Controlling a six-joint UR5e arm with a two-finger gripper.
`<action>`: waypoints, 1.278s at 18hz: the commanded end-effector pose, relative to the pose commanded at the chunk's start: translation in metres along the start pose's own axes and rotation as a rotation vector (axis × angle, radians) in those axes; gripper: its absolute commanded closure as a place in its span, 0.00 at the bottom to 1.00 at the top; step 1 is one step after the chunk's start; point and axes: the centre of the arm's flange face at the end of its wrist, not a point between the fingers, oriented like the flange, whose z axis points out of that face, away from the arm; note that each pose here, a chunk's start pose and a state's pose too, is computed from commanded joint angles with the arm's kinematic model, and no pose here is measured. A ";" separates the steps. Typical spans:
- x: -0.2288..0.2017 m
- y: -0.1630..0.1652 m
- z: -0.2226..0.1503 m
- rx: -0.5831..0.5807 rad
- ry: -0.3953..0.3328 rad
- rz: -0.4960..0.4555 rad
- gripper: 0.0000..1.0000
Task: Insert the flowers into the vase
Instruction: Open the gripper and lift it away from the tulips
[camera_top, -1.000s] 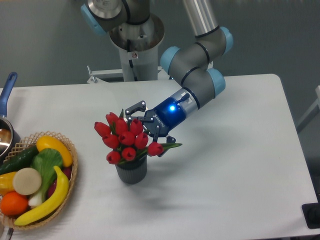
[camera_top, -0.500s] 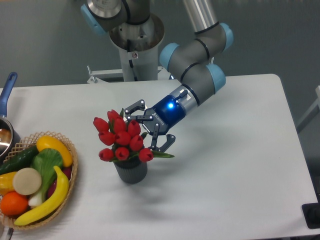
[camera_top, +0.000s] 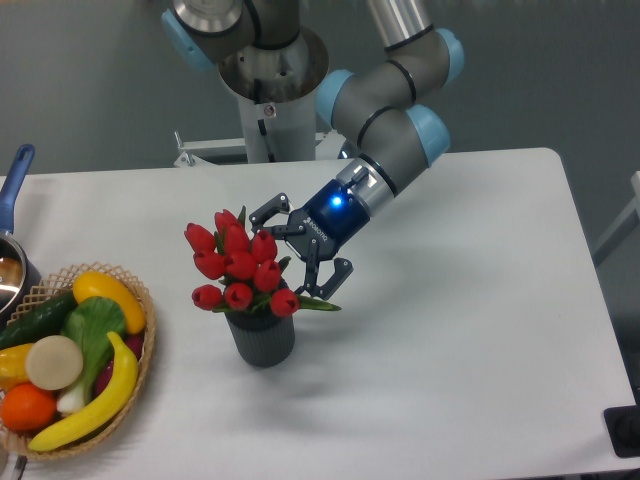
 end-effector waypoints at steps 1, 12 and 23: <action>0.002 0.000 -0.003 -0.049 -0.014 0.009 0.00; 0.017 -0.046 -0.075 -0.394 -0.244 0.142 0.00; -0.004 -0.089 -0.219 -0.902 -0.590 0.086 0.00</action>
